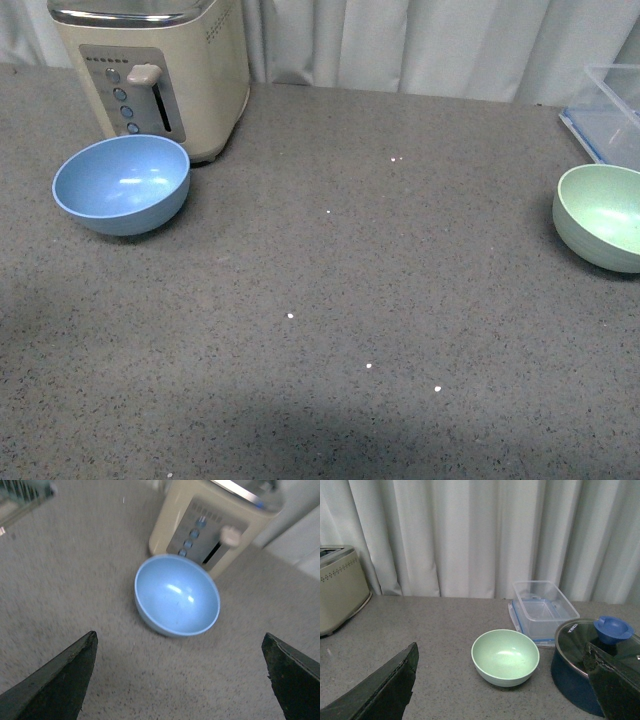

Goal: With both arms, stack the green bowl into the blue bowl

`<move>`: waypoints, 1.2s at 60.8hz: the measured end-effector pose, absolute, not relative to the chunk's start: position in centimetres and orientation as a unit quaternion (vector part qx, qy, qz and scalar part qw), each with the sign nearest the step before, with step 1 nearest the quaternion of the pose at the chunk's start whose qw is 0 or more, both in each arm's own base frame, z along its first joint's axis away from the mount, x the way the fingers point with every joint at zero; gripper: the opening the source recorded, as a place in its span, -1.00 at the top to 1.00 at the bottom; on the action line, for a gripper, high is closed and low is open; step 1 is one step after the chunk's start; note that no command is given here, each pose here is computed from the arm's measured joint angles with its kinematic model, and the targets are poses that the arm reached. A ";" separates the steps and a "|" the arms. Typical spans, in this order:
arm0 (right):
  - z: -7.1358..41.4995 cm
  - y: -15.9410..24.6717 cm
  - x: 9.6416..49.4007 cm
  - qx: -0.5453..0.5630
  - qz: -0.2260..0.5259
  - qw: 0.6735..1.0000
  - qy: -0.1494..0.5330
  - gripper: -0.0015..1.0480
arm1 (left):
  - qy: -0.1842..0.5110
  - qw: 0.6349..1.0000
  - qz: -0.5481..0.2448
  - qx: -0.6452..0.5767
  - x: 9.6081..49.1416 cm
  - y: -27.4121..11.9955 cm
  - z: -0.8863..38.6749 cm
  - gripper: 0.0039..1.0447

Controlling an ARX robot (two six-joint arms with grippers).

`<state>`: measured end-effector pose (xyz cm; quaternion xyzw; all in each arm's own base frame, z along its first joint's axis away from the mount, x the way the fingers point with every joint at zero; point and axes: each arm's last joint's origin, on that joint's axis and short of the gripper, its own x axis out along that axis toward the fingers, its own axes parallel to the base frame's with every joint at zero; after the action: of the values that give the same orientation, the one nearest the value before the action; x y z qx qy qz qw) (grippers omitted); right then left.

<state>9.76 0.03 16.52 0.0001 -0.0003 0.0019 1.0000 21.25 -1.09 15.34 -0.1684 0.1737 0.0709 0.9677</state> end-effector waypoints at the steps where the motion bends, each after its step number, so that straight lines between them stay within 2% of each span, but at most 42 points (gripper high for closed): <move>1: 16.5 0.0 9.8 0.000 0.002 1.000 0.000 -0.83 | 0.198 0.962 0.075 -0.173 22.3 -1.3 14.6 -0.88; 8: 16.5 0.0 9.8 0.000 0.002 1.000 0.000 -0.83 | 0.289 0.929 0.102 -0.207 27.1 -1.9 11.2 -0.88; 13: 16.5 0.0 9.8 0.000 0.002 1.000 0.000 -0.83 | 0.312 0.917 0.115 -0.218 29.4 -2.0 10.0 -0.88; 27: 16.5 0.0 9.8 0.000 0.002 1.000 0.000 -0.83 | 0.328 0.910 0.124 -0.223 32.8 -2.2 9.3 -0.88; 66: 16.5 0.0 9.8 0.000 0.002 1.000 0.000 -0.83 | 0.362 0.887 0.186 -0.219 37.6 -0.5 6.6 -0.88; 68: 16.5 0.0 9.8 0.000 0.002 1.000 0.000 -0.83 | 0.364 0.885 0.188 -0.219 37.7 -0.4 6.6 -0.84; 73: 16.5 0.0 9.8 0.000 0.002 1.000 0.000 -0.83 | 0.368 0.883 0.189 -0.223 37.9 -0.2 6.5 -0.50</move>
<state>9.76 0.03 16.52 0.0001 -0.0003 0.0019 1.0000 37.93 -0.17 6.46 -0.2231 0.3678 0.1894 0.8826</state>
